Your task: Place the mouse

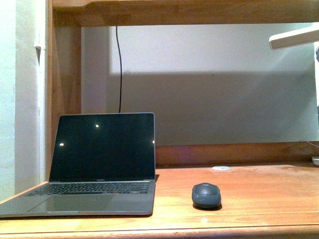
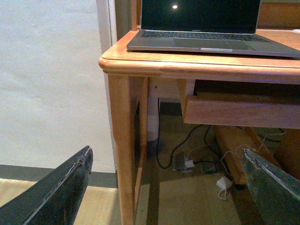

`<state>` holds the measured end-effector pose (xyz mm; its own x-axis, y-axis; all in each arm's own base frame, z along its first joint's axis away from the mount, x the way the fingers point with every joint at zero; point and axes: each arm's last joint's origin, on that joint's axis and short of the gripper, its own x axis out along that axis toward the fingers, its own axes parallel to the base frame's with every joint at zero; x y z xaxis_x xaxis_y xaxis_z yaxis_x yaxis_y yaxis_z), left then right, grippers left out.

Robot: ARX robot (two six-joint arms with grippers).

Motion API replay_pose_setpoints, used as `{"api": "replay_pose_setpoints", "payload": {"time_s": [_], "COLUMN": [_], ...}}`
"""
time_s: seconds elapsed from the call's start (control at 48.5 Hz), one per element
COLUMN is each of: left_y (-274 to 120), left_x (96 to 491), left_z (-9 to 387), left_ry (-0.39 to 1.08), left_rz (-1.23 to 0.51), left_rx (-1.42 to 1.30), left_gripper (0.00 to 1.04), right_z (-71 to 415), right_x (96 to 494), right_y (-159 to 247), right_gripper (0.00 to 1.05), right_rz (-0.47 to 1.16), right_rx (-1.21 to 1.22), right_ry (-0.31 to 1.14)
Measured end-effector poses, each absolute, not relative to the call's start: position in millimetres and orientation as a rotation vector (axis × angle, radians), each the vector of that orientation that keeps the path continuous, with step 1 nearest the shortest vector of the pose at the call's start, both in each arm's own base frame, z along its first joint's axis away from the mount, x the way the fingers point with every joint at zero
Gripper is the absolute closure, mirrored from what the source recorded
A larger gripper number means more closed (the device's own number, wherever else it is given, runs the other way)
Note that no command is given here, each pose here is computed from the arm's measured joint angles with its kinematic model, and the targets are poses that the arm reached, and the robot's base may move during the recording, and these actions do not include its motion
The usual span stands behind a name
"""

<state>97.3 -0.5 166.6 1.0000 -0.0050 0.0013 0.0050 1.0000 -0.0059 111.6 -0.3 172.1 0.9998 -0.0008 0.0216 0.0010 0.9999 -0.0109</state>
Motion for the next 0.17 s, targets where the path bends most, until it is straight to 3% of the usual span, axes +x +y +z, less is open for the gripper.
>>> {"api": "replay_pose_setpoints", "payload": {"time_s": [0.165], "left_y": [-0.5], "left_x": [97.3], "left_z": [166.6], "left_ry": [-0.001], "left_rz": [-0.005], "left_rx": [-0.006], "left_gripper": [0.08], "right_z": [172.1], "right_x": [111.6], "right_y": [-0.3], "right_gripper": [0.07], "right_rz": [-0.001], "right_rx": [-0.011], "right_ry": [-0.022]}}
